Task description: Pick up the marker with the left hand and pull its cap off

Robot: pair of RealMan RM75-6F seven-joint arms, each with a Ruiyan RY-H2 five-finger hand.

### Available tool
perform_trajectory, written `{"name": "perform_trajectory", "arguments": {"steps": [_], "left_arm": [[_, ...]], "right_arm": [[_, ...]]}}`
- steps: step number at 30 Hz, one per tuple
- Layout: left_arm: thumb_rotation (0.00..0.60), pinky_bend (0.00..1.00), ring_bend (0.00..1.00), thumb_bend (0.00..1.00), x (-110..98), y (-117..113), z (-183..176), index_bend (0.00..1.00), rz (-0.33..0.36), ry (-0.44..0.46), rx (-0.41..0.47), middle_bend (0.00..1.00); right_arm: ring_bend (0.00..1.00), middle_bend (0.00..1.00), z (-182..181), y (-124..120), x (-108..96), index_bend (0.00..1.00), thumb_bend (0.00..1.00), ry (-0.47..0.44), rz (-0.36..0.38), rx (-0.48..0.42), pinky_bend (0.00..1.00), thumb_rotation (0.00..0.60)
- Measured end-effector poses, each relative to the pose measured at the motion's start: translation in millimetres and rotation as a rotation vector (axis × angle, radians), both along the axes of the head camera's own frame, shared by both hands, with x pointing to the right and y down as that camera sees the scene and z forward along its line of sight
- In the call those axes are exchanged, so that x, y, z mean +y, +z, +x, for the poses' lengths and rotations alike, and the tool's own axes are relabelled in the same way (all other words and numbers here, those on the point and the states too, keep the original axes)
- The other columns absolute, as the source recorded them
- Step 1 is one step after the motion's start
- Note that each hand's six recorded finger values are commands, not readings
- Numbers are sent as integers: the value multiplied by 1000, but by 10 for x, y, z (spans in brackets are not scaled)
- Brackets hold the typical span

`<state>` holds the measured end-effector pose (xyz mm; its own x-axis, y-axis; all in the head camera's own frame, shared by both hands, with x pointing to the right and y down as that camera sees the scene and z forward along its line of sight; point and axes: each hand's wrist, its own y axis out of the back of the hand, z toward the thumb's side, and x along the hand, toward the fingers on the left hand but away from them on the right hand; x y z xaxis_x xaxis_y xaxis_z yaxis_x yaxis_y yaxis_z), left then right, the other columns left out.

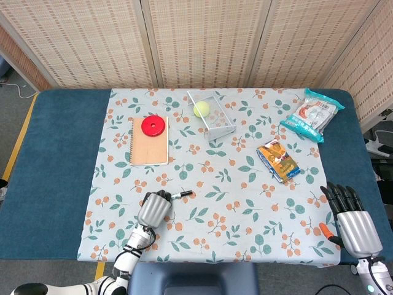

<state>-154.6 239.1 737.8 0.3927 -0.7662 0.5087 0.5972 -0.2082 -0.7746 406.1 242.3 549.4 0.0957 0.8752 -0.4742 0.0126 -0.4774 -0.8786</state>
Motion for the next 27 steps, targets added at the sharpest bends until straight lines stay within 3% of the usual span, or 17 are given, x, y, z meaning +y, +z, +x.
{"name": "perform_trajectory", "arguments": {"steps": [7,17,27], "left_arm": [[600,929,743,437,-7,-41,81,276,10,12,12,386],[600,929,743,429,23,-14,99,283,7,19,-62,386],[600,932,746,396,-8,-24,97,279,-51,-38,-49,401]], "right_arm": [[0,0,5,11,1,0,180,4,-7,2,0,600],[0,0,7,-3,-6,0,179,9,-6,0,0,600],[0,0,-1,-5,1,0,180,6,-8,-3,0,600]]}}
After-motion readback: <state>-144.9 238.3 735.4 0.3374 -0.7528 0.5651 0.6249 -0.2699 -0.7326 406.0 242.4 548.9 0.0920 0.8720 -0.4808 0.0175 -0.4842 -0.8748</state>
